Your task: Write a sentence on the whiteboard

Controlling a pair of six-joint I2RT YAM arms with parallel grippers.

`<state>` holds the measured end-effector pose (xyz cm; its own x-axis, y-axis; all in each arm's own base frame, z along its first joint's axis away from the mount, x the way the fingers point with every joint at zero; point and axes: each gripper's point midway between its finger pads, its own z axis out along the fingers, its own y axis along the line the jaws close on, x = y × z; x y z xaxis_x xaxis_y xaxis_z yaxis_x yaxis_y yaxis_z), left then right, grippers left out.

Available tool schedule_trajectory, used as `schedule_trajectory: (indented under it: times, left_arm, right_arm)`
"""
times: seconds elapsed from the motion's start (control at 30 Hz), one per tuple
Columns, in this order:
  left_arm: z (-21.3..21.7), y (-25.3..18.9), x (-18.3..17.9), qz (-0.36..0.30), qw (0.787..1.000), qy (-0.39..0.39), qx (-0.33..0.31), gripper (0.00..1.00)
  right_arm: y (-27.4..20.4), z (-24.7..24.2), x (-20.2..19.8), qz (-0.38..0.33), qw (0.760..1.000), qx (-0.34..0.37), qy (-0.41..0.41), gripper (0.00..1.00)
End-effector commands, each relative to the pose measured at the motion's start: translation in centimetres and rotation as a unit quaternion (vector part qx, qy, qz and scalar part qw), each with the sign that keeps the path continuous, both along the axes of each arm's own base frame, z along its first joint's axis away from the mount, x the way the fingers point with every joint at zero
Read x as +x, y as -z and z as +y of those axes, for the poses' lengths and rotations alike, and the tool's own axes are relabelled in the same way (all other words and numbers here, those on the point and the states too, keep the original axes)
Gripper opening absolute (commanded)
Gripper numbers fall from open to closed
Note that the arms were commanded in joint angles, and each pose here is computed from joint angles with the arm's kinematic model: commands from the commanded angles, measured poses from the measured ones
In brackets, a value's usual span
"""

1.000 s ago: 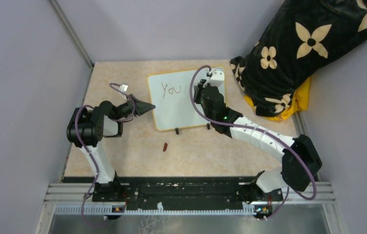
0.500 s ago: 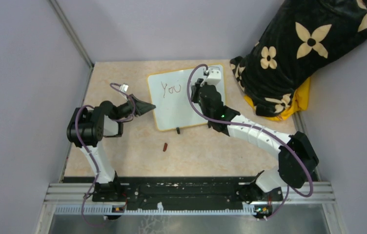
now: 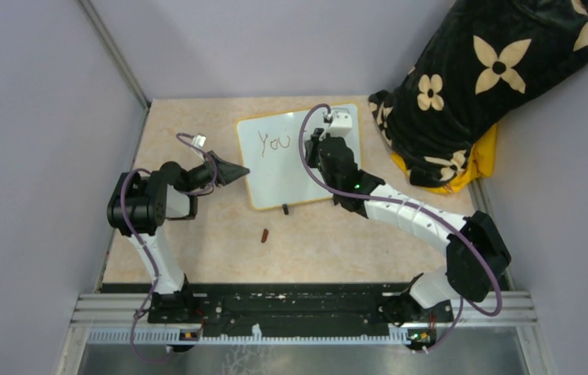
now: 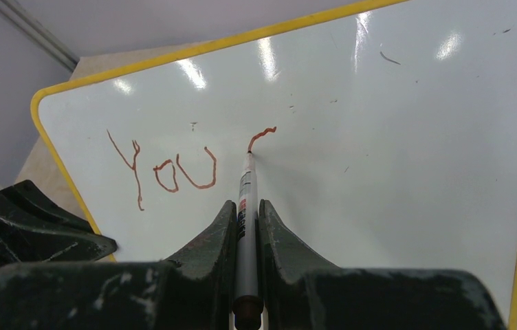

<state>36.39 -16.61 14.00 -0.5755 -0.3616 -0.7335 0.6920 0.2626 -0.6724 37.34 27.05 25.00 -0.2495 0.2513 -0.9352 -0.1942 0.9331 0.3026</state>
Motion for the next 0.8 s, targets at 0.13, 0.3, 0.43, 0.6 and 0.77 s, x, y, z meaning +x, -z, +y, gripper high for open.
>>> schedule_trajectory:
  times: [0.13,0.3,0.43,0.6,0.77]
  left_arm:
    - [-0.6,-1.9,-1.1,-0.106,0.994,0.012,0.003,0.00]
    - [-0.6,-1.9,-1.1,-0.105,0.994,0.012,0.003,0.00]
    - [-0.6,-2.0,-1.1,-0.107,0.994,0.012,0.003,0.00]
    - [-0.6,-1.9,-1.1,-0.107,0.994,0.012,0.003,0.00]
    - [-0.6,-1.9,-1.1,-0.106,0.994,0.012,0.003,0.00]
  right_arm:
    - [0.6,-1.7,-0.8,0.011,1.000,-0.013,0.014,0.00]
    - [0.9,-2.4,-1.0,0.012,0.999,-0.019,0.022,0.00]
    - [0.8,-3.1,-1.0,0.012,0.999,-0.022,0.035,0.00]
    - [0.2,-3.8,-0.8,0.008,0.999,-0.017,0.048,0.00]
    - [-1.5,-4.0,-1.5,-0.019,0.999,0.014,0.038,0.00]
